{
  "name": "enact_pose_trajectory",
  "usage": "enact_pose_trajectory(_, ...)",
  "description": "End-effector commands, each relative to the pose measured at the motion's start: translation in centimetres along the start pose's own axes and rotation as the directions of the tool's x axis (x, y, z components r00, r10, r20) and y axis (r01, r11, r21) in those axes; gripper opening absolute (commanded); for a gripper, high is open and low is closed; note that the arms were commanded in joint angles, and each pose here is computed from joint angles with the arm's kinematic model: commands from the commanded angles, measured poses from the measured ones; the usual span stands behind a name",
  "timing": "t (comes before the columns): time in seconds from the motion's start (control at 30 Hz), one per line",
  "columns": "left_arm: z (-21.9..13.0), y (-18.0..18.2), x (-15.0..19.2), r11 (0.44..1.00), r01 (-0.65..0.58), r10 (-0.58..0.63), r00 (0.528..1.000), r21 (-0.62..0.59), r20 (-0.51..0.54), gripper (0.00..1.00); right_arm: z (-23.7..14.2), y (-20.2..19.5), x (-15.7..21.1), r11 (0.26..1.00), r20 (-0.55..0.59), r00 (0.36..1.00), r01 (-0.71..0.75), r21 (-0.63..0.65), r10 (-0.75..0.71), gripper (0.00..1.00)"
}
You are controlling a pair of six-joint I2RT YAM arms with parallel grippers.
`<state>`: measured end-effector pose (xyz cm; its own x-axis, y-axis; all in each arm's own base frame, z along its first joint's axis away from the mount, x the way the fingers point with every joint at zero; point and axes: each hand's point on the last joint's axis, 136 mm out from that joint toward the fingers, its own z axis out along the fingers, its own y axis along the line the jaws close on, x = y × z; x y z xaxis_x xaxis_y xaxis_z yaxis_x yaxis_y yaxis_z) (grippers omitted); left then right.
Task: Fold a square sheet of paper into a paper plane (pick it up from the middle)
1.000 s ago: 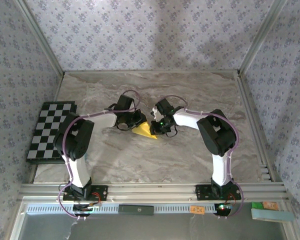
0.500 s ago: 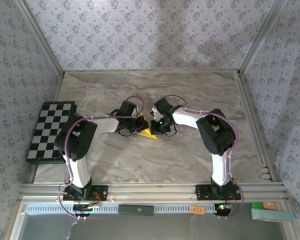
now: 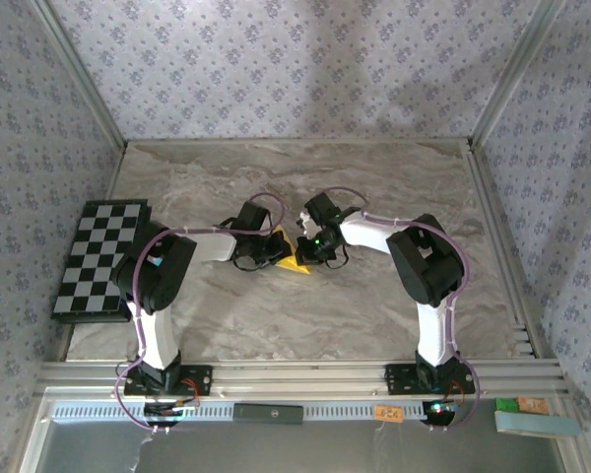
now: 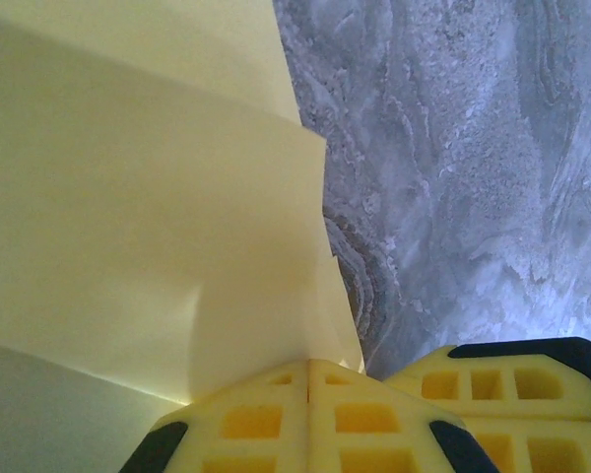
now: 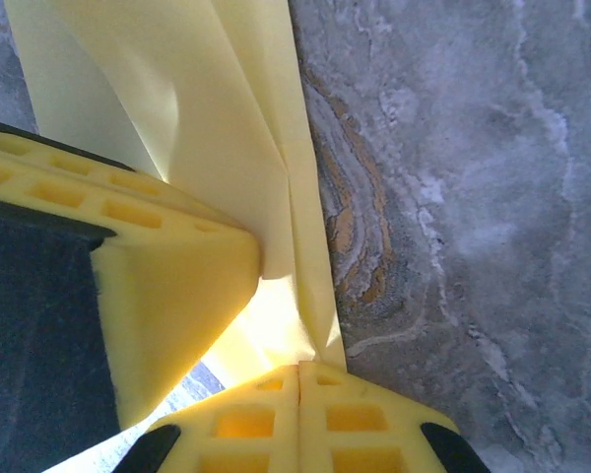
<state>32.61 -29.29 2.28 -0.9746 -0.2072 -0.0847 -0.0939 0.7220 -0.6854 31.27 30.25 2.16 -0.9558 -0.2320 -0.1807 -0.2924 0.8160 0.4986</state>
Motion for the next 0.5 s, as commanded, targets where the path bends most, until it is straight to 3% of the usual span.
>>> enact_pose_trajectory(0.0,0.6,1.6,0.0,0.997,0.032,-0.033,0.999,-0.075,-0.004,0.05,-0.8,-0.9,0.2,0.999,0.016,0.999,-0.03,0.014,0.03,0.07)
enact_pose_trajectory(0.17,0.7,2.6,0.2,0.991,0.062,-0.063,0.998,-0.12,-0.007,0.05,-3.6,1.7,-1.6,0.998,0.11,0.994,0.019,-0.065,-0.012,0.09)
enact_pose_trajectory(0.47,1.0,2.9,0.3,0.988,0.085,-0.087,0.996,-0.129,-0.011,0.05,-1.6,1.3,0.9,0.997,0.019,1.0,0.004,-0.072,-0.003,0.09)
